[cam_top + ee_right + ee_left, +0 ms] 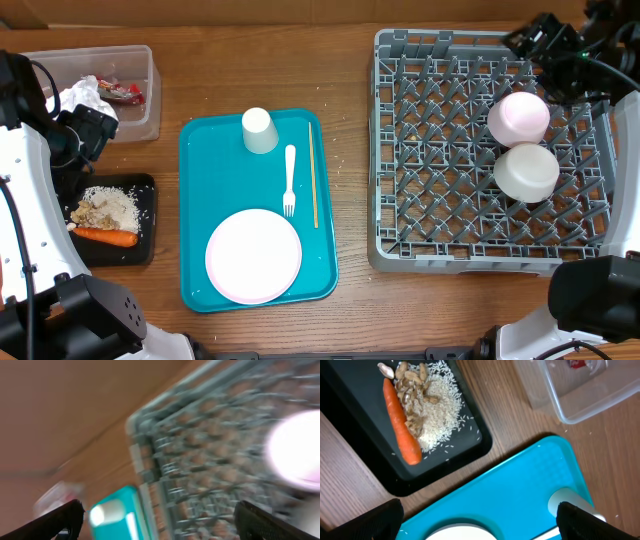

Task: Sort waste into correct bins and load items into the dishwasher rack
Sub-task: 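Pull the left gripper back beside the black tray, then reach the right gripper to the white cup on the teal tray and grasp it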

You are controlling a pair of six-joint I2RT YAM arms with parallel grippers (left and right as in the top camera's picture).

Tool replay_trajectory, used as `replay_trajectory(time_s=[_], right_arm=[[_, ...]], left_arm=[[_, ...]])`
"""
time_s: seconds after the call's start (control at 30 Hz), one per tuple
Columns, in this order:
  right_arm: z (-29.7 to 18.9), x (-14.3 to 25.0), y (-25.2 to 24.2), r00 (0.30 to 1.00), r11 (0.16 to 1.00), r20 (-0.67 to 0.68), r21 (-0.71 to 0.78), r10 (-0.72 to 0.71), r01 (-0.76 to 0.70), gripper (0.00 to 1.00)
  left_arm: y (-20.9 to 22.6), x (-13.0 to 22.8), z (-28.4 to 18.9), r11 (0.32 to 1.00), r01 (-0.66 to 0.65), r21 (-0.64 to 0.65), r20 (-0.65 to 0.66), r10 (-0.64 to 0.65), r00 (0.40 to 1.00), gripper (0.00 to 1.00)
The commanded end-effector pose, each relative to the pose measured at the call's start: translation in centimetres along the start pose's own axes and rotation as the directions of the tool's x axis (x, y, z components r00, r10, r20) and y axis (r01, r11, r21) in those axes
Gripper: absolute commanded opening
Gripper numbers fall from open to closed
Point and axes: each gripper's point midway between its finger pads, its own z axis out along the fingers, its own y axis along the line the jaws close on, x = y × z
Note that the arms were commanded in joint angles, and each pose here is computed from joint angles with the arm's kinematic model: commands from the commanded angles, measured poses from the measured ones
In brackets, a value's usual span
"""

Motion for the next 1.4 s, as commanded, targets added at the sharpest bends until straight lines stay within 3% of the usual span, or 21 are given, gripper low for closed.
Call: replay_trajectory(time_s=[0.0, 0.17, 0.3, 0.43, 0.57, 0.67, 0.83, 1.37], right_arm=[[1.6, 4.2, 6.4, 0.977, 0.966, -0.112, -0.205, -0.184, 0.158, 1.00], [5.9, 9.4, 10.9, 0.914, 0.919, -0.101, -0.013, -0.394, 0.395, 1.00], [7.8, 13.4, 16.6, 0.845, 0.846, -0.045, -0.044, -0.533, 0.531, 1.00], [9.9, 16.9, 20.6, 0.781, 0.781, 0.023, -0.015, -0.624, 0.625, 1.00], [13.8, 18.9, 20.5, 0.759, 0.757, 0.028, 0.104, -0.650, 0.645, 1.00], [16.8, 20.3, 20.0, 0.759, 0.756, -0.015, 0.078, -0.650, 0.649, 1.00], [22.0, 24.4, 20.8, 0.727, 0.732, -0.086, -0.102, -0.681, 0.673, 1.00], [29.5, 31.8, 20.9, 0.646, 0.651, -0.095, -0.182, -0.757, 0.737, 1.00]], left_arm=[[0.3, -0.6, -0.2, 0.997, 0.081, -0.002, 0.019, -0.081, 0.997, 1.00], [2.7, -1.5, -0.2, 0.988, 0.141, -0.067, 0.035, -0.139, 0.990, 1.00], [5.4, -2.1, -0.6, 0.971, 0.146, -0.189, 0.092, -0.131, 0.987, 1.00], [5.7, -2.1, -0.7, 0.967, 0.147, -0.206, 0.099, -0.129, 0.987, 1.00], [5.7, -2.0, -0.7, 0.968, 0.145, -0.206, 0.098, -0.127, 0.987, 1.00], [5.7, -2.0, -0.7, 0.968, 0.145, -0.206, 0.098, -0.127, 0.987, 1.00], [5.7, -2.1, -0.7, 0.968, 0.145, -0.206, 0.098, -0.127, 0.987, 1.00], [5.6, -2.0, -0.7, 0.968, 0.143, -0.206, 0.097, -0.125, 0.987, 1.00]])
